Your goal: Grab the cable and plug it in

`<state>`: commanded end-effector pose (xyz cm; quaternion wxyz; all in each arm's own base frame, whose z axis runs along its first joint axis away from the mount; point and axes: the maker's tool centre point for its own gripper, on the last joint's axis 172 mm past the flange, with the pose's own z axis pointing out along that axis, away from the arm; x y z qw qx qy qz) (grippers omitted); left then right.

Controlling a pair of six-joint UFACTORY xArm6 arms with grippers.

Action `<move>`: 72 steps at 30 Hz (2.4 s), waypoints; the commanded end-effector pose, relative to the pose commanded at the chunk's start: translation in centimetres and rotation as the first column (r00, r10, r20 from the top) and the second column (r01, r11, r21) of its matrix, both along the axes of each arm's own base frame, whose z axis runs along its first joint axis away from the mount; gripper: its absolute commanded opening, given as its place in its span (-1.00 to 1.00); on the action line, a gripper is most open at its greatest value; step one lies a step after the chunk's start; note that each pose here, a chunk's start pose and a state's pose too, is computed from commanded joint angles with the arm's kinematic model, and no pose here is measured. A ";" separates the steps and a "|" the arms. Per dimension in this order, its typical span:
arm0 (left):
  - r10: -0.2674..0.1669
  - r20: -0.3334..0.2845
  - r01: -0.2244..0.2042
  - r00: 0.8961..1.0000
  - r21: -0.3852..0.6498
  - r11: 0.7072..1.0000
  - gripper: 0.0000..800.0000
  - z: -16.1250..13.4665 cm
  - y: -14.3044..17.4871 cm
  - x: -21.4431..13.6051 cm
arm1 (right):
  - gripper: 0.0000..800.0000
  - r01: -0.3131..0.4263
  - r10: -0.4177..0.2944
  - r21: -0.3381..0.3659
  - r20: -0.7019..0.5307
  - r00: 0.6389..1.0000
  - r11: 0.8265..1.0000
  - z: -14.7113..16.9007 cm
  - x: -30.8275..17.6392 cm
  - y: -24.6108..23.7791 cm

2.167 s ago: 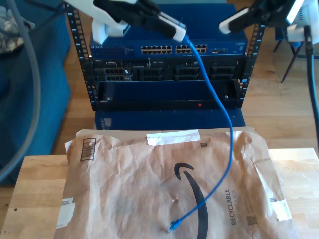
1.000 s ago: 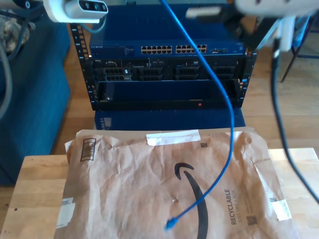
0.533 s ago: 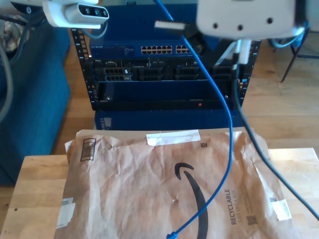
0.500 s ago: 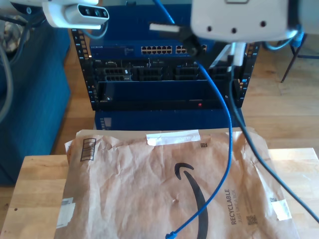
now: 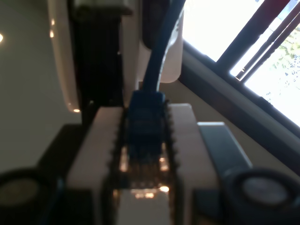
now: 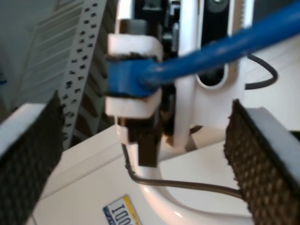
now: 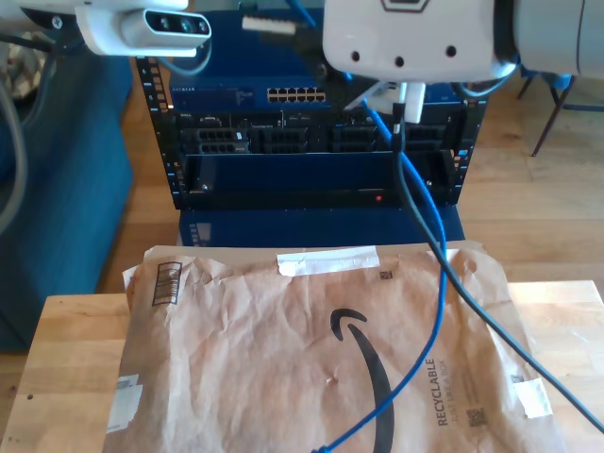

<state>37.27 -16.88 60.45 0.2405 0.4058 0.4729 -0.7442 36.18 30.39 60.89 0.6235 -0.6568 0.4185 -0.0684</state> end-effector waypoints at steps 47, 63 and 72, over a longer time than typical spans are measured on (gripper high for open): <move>-0.015 0.005 0.015 1.000 -0.001 1.000 -0.92 0.1 -0.1 -0.4 | -0.69 0.019 -0.019 0.029 -0.021 1.000 0.999 -0.7 0.5 -0.2; -0.035 0.008 0.035 0.999 0.004 0.999 0.33 0.3 -0.3 -1.1 | -0.95 0.029 -0.027 0.051 -0.052 0.998 0.998 -0.8 0.5 -0.2; 0.070 -0.044 -0.063 0.997 0.146 0.987 0.81 -2.8 0.0 1.6 | -0.98 0.083 -0.081 0.024 -0.063 0.995 0.996 -3.9 2.7 -0.6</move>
